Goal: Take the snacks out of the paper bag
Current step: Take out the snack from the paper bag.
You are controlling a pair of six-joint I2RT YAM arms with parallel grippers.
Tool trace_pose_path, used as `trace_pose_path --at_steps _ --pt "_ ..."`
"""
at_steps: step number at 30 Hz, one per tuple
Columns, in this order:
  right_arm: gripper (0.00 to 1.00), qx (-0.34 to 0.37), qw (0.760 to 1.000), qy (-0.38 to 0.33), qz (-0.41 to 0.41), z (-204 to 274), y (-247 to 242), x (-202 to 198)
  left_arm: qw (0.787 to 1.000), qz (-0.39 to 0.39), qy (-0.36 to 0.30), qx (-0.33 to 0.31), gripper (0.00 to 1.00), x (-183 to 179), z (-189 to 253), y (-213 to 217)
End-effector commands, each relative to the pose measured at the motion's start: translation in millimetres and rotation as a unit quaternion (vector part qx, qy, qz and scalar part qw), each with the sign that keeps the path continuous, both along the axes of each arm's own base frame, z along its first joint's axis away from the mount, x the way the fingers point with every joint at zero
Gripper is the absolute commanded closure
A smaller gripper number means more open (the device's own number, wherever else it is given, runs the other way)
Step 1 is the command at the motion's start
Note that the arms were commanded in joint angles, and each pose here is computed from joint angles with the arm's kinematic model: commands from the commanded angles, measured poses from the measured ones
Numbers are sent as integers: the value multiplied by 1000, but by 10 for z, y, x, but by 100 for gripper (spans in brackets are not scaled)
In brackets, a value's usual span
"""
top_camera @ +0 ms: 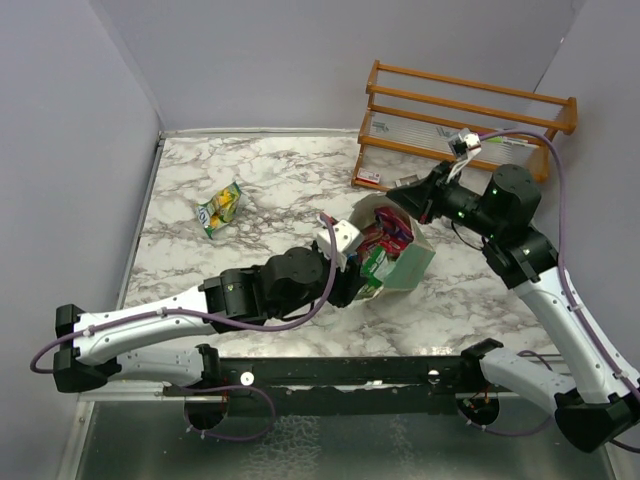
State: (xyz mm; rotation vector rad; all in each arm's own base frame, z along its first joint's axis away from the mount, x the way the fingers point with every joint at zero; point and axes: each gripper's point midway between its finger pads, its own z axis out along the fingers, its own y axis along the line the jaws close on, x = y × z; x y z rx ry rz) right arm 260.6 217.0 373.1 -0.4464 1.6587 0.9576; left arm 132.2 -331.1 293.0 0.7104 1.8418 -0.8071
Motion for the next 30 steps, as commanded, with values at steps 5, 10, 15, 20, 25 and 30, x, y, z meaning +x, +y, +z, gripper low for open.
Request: trace_pose_path --at_steps 5,10,15,20,25,30 --pt "98 14 999 -31 23 51 -3 -180 993 92 -26 63 72 435 -232 39" --pt "98 17 999 -34 18 114 -31 -209 996 45 -5 77 61 472 -438 -215" --pt "98 23 999 -37 28 130 -16 -256 996 11 9 83 45 434 -649 -455" --pt "98 23 999 -28 8 79 -44 -187 995 -4 28 91 27 437 -863 -596" --pt "98 21 1000 -20 -6 -50 -24 -43 990 -12 57 131 26 461 -1209 -641" --pt "98 31 1000 -1 5 -199 27 -39 987 -29 79 134 31 406 -1328 -759"
